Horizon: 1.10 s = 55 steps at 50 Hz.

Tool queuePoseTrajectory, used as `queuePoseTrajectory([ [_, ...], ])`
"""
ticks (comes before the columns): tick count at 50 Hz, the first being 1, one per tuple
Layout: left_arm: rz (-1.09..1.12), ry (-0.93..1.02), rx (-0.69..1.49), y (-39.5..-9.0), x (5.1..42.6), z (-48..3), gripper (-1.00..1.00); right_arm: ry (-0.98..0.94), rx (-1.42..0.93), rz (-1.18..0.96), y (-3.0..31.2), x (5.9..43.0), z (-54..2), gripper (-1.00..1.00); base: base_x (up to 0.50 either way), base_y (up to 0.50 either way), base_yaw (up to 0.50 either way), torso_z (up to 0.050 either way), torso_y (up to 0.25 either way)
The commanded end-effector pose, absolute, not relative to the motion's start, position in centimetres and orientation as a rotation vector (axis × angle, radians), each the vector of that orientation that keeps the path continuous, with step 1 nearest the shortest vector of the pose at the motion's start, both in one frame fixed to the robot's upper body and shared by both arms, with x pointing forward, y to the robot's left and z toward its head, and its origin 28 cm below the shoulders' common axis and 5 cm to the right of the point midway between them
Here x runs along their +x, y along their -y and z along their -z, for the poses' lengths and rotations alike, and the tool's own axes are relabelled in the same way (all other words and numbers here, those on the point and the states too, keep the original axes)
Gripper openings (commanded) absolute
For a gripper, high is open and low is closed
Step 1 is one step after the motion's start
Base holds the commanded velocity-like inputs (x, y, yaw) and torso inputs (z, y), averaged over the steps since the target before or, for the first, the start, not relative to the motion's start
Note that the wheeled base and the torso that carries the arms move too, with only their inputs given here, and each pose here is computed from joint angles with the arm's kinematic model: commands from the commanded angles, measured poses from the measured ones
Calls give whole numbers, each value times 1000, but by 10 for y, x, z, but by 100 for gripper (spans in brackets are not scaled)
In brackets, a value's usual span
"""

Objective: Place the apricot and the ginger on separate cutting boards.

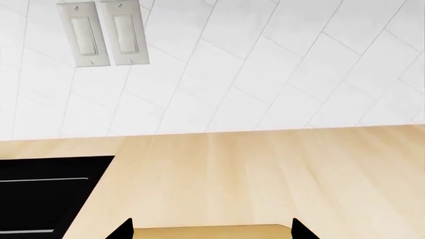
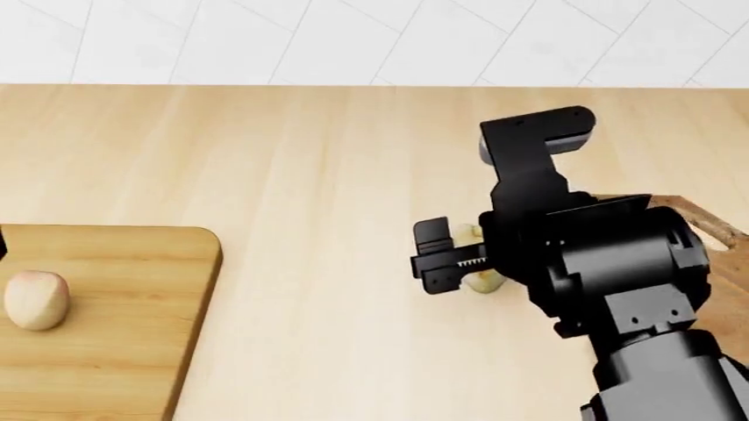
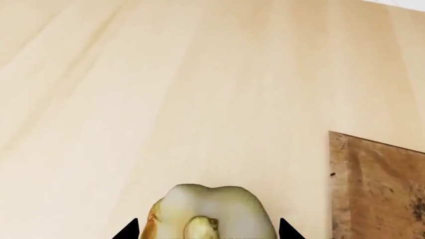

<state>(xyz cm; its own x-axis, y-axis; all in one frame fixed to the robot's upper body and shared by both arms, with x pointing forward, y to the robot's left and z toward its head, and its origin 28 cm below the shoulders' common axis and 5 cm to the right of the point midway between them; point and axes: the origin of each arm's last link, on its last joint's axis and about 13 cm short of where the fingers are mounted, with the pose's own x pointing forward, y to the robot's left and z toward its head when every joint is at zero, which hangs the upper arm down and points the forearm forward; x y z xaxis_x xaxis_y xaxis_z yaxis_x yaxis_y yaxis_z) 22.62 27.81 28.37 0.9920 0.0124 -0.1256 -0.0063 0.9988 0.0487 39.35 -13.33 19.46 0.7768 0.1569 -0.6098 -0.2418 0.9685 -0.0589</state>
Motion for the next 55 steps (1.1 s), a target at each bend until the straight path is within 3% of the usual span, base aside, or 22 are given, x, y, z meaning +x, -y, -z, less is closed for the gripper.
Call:
queuePoseTrajectory([
  [1,51,-106,31,-280,221,-287,100,-741,-176,-241,132,401,-193,100,0,0,0,0,0],
  [7,54,-107,32,-282,219,-288,100,-754,-196,-250,132,403,-196,100,0,0,0,0,0],
  [8,54,-107,33,-283,218,-288,100,-713,-193,-231,132,405,-198,-100,0,0,0,0,0],
  [19,55,-110,37,-275,223,-287,100,-625,-188,-243,133,398,-220,-100,0,0,0,0,0],
  [23,56,-110,35,-285,220,-292,100,-576,-166,-233,138,393,-232,-100,0,0,0,0,0],
  [49,74,-106,41,-268,224,-290,100,-493,-42,18,221,347,-246,-100,0,0,0,0,0],
  [55,74,-100,44,-269,223,-293,100,-516,-19,98,218,349,-243,-100,0,0,0,0,0],
])
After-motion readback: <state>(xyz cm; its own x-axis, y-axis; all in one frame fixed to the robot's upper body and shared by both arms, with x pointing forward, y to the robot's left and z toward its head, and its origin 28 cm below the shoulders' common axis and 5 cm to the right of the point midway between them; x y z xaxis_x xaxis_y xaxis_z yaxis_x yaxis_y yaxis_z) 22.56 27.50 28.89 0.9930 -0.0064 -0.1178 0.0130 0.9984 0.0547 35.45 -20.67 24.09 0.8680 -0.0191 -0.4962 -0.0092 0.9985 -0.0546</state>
